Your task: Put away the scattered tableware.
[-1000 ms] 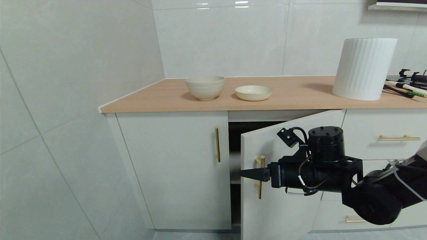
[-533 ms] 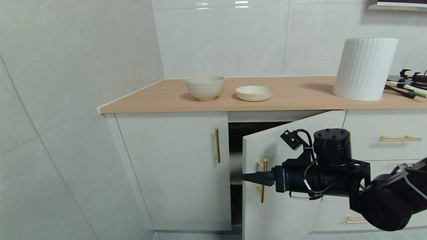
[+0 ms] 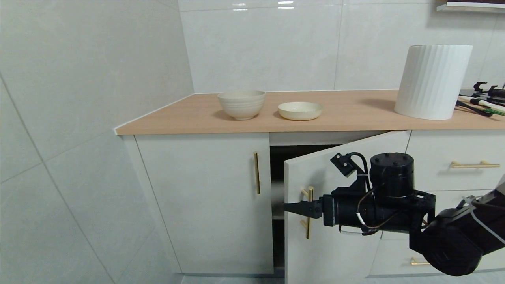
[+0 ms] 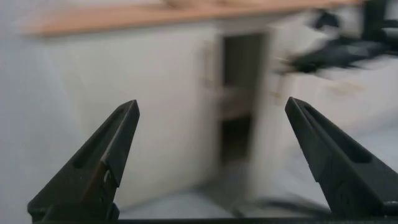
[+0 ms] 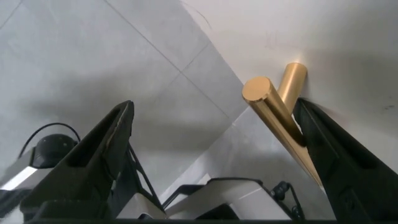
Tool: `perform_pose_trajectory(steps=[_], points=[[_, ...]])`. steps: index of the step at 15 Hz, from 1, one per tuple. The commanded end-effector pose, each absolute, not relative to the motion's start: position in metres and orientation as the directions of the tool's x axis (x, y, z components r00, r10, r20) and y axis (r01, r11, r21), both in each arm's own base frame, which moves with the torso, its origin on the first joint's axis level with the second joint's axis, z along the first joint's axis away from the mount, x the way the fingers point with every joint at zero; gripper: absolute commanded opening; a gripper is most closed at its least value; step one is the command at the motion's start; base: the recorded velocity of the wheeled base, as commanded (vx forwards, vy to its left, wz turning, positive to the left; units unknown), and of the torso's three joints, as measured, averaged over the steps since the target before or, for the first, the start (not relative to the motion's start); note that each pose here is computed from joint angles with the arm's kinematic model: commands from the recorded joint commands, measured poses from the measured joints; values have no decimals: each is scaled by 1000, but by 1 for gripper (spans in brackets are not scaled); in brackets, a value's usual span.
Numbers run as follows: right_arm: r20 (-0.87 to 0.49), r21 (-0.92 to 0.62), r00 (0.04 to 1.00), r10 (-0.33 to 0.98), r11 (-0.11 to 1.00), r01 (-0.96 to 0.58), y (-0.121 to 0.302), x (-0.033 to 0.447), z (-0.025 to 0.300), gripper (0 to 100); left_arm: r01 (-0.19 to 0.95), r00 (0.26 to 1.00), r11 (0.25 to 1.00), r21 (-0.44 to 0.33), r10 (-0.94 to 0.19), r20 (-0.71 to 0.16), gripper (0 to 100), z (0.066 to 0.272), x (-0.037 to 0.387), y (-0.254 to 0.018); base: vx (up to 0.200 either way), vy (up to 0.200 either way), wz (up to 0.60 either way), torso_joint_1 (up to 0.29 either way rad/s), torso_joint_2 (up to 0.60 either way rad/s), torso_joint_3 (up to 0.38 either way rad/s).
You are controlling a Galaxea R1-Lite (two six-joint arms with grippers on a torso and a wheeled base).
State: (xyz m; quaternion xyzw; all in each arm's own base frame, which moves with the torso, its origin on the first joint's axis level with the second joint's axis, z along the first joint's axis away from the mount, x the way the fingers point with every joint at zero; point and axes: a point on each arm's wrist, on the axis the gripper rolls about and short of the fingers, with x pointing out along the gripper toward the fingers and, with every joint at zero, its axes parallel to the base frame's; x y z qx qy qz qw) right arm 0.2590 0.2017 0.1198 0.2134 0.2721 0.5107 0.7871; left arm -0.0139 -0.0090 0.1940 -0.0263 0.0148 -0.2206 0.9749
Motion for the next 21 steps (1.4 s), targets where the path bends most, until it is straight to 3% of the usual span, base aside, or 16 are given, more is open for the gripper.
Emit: perform_pose_trajectory(steps=[1, 4, 7, 10, 13, 14, 19, 21], points=[[-202, 610, 313, 928, 369, -702, 213, 262, 111, 100, 601, 715, 755, -263, -655, -247, 100, 224, 72, -18, 0, 0, 0, 0, 0, 0], [-180, 619, 314, 932, 355, -701, 218, 268, 107, 100, 633, 589, 681, -369, -732, -342, 100, 203, 156, -39, 0, 0, 0, 0, 0, 0], [-182, 620, 304, 935, 349, -703, 225, 270, 103, 100, 640, 544, 650, -410, -760, -357, 100, 168, 222, -62, 0, 0, 0, 0, 0, 0], [-190, 623, 299, 935, 350, -699, 227, 271, 100, 100, 654, 492, 618, -436, -785, -376, 100, 127, 261, -85, 0, 0, 0, 0, 0, 0], [-191, 625, 298, 935, 350, -698, 228, 273, 95, 100, 648, 484, 601, -469, -799, -356, 100, 112, 271, -94, 0, 0, 0, 0, 0, 0], [-187, 623, 300, 935, 349, -700, 229, 274, 92, 100, 652, 476, 589, -477, -808, -348, 0, 111, 271, -99, 0, 0, 0, 0, 0, 0], [-182, 620, 301, 936, 347, -704, 229, 274, 91, 100, 690, 482, 565, -451, -825, -296, 0, 106, 286, -110, 0, 0, 0, 0, 0, 0], [-185, 621, 300, 936, 348, -702, 229, 273, 90, 100, 715, 496, 554, -426, -832, -250, 0, 90, 300, -116, 0, 0, 0, 0, 0, 0]])
